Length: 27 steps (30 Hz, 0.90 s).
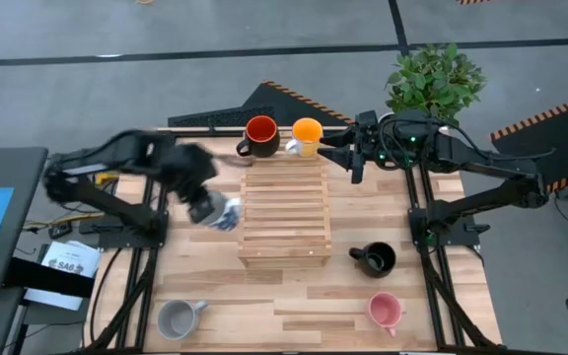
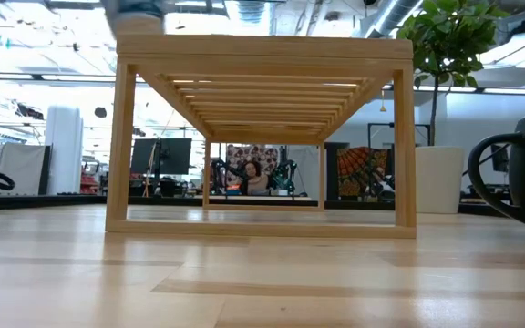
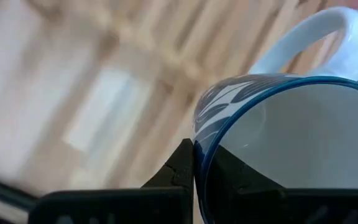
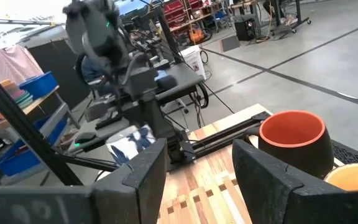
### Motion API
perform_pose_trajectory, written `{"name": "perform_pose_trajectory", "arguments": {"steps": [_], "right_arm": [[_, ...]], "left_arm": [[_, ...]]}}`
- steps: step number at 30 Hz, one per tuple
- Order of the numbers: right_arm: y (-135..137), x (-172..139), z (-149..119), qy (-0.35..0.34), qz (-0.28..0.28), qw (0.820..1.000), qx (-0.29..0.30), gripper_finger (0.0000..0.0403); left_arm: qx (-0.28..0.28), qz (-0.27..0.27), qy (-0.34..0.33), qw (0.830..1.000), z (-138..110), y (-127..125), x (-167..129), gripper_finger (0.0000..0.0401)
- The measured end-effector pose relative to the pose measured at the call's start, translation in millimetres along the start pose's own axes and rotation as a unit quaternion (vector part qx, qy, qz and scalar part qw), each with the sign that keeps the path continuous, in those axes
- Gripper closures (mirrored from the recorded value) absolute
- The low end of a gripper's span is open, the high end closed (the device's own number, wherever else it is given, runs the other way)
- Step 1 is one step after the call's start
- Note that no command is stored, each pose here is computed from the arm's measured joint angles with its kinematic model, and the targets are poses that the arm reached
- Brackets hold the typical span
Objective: Place coffee mugs
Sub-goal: Put the white mug on the shelf
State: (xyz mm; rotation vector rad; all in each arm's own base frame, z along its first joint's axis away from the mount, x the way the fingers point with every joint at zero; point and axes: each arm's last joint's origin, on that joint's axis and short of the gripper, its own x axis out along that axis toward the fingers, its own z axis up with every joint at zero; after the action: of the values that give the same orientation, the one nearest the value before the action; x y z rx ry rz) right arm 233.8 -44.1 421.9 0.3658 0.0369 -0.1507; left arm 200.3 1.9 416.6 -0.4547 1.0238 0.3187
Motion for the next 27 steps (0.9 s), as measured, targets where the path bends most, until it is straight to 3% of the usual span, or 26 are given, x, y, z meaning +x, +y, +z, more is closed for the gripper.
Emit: {"name": "perform_pose_trajectory", "arguments": {"steps": [6, 12, 17, 27], "right_arm": [[0.3, 0.0, -0.1, 0.0, 0.001, 1.0, 0.0, 0.0195], [0.4, 0.0, -0.1, 0.0, 0.001, 1.0, 0.0, 0.0195], [0.4, 0.0, -0.1, 0.0, 0.001, 1.0, 0.0, 0.0195], [-0.9, -0.1, 0.9, -0.003, -0.001, 1.0, 0.0, 0.0195]], "left_arm": [[0.098, 0.056, 0.01, 0.994, 72.3, 5.3, 20.4, 0.0399], [0.089, 0.081, 0.008, 0.993, 117.1, 24.9, 40.1, 0.04], [0.054, 0.09, 0.023, 0.994, 125.5, 33.0, 54.3, 0.04], [0.058, 0.112, 0.028, 0.992, 132.9, 38.1, 75.6, 0.04]]}}
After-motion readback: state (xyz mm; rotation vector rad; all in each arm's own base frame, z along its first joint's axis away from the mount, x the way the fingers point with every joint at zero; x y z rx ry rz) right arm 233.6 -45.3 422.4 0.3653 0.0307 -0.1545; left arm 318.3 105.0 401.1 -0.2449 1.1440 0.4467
